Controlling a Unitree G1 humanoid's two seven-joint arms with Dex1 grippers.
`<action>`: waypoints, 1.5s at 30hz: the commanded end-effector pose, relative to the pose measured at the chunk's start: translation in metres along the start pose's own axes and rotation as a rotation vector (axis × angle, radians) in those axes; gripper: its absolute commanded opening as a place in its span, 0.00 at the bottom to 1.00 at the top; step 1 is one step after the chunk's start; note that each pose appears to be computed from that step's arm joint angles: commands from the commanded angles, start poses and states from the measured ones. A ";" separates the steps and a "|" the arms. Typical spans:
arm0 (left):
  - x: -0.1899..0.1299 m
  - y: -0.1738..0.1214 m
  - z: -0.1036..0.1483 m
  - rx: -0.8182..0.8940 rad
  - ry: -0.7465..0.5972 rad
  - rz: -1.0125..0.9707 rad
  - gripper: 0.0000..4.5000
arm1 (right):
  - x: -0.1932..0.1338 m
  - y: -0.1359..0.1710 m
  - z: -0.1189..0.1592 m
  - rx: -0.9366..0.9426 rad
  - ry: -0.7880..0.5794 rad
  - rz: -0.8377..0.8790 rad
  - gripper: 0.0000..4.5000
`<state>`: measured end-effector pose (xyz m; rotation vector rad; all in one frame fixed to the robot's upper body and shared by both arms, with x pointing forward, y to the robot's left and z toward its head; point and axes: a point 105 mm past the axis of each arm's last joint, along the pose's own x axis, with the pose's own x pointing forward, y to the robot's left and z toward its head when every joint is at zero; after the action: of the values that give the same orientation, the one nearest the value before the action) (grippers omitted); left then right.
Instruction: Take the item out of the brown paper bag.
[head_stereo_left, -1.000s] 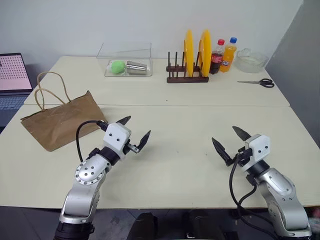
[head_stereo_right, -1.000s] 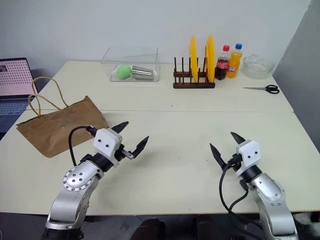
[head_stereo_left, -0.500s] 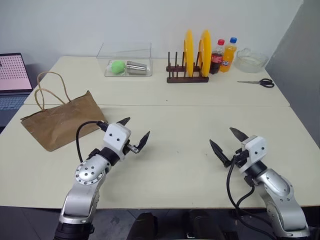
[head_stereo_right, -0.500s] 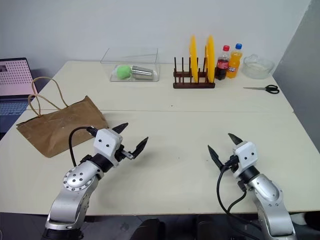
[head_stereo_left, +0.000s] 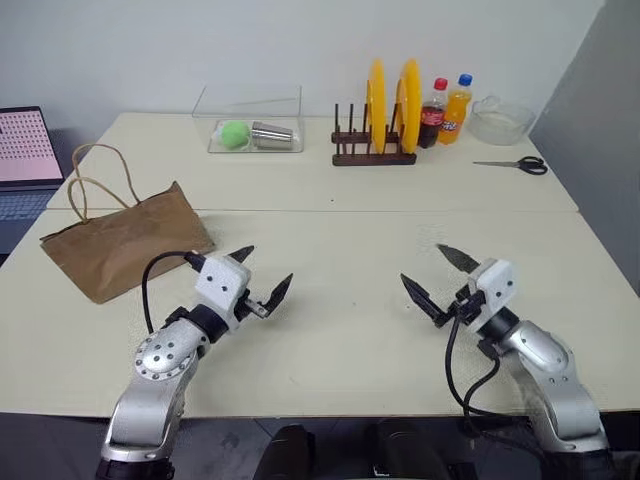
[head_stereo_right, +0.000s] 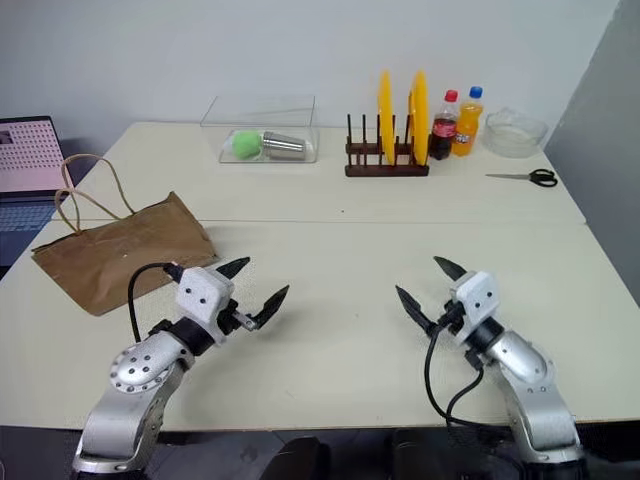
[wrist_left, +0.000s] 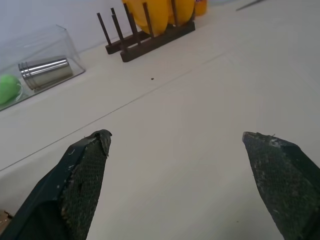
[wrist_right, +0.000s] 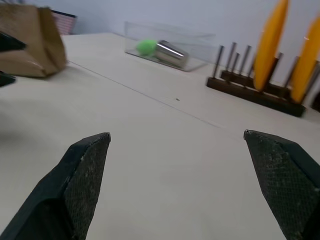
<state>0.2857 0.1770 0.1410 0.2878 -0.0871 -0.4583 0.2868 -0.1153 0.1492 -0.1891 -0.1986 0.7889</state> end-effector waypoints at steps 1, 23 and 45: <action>-0.016 0.019 0.019 0.004 -0.046 0.088 0.99 | 0.018 0.024 0.035 0.024 -0.089 0.230 1.00; -0.123 0.189 0.060 -0.039 0.131 0.336 0.99 | 0.063 0.041 0.062 0.028 -0.109 0.491 1.00; -0.050 0.252 0.047 -0.036 0.147 0.241 0.99 | 0.057 0.046 0.079 -0.020 -0.107 0.490 1.00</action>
<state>0.3401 0.4032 0.2479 0.2514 0.0648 -0.1991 0.2807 -0.0347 0.2076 -0.2040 -0.2112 1.2862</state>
